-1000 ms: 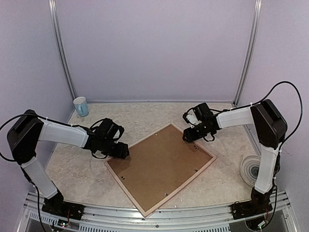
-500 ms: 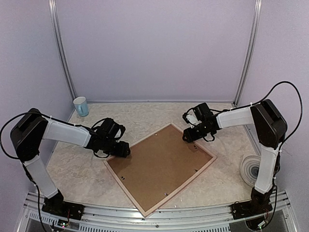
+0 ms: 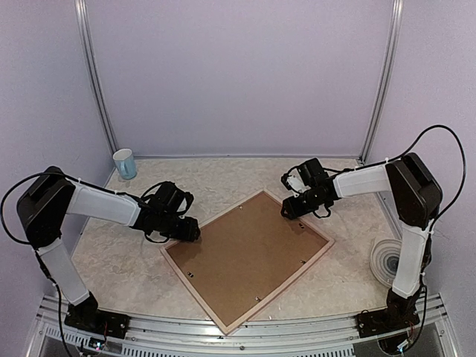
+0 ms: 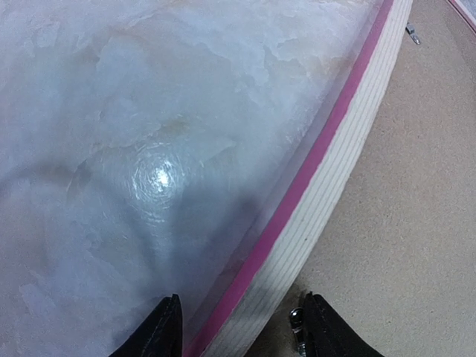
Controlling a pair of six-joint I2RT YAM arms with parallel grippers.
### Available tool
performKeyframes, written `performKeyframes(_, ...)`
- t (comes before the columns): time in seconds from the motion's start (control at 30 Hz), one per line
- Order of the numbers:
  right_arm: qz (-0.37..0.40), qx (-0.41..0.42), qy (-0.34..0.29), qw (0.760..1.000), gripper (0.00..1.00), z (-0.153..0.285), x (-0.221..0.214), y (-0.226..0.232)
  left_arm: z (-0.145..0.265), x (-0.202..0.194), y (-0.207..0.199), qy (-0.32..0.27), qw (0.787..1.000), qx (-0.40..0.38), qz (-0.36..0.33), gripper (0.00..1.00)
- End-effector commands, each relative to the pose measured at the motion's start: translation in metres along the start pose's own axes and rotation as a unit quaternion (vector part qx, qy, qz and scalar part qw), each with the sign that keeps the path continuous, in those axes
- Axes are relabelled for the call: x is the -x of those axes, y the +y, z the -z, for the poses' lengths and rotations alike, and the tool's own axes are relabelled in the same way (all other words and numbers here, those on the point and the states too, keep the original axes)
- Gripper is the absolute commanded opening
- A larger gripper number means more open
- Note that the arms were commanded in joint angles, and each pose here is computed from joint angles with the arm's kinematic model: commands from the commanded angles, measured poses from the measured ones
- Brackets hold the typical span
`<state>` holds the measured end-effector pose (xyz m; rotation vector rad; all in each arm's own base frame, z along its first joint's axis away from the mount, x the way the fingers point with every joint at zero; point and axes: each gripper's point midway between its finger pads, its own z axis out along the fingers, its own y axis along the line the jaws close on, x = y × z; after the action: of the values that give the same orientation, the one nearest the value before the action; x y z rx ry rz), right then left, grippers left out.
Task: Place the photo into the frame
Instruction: Press the fastener onto the backboard.
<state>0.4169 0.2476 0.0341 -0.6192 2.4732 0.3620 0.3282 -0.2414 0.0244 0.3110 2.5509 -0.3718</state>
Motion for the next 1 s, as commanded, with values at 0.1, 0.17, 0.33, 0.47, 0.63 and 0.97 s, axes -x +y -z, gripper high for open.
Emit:
performKeyframes(0.1, -0.006, 0.001, 0.020, 1.000, 0.53, -0.008, -0.012, -0.003, 0.010, -0.009, -0.003, 0.015, 1.000, -0.009, -0.012, 0.63)
performKeyframes(0.17, -0.006, 0.001, 0.020, 1.000, 0.53, -0.008, -0.012, -0.003, 0.015, -0.005, -0.007, 0.013, 1.000, -0.019, -0.012, 0.64)
performKeyframes(0.33, -0.006, 0.003, 0.019, 1.000, 0.53, -0.007, -0.010, -0.002, 0.016, -0.008, -0.006, 0.023, 0.999, -0.016, -0.018, 0.61)
performKeyframes(0.47, -0.006, 0.004, 0.018, 1.000, 0.53, -0.007, -0.010, -0.001, 0.010, -0.017, -0.004, 0.037, 0.999, -0.016, -0.021, 0.61)
performKeyframes(0.63, -0.006, 0.005, 0.018, 1.000, 0.53, -0.006, -0.010, -0.001, 0.001, -0.023, 0.001, 0.044, 0.999, -0.006, -0.021, 0.58)
performKeyframes(0.97, -0.007, 0.007, 0.017, 1.000, 0.53, -0.005, -0.009, 0.000, -0.003, -0.028, 0.002, 0.054, 0.998, -0.003, -0.023, 0.55)
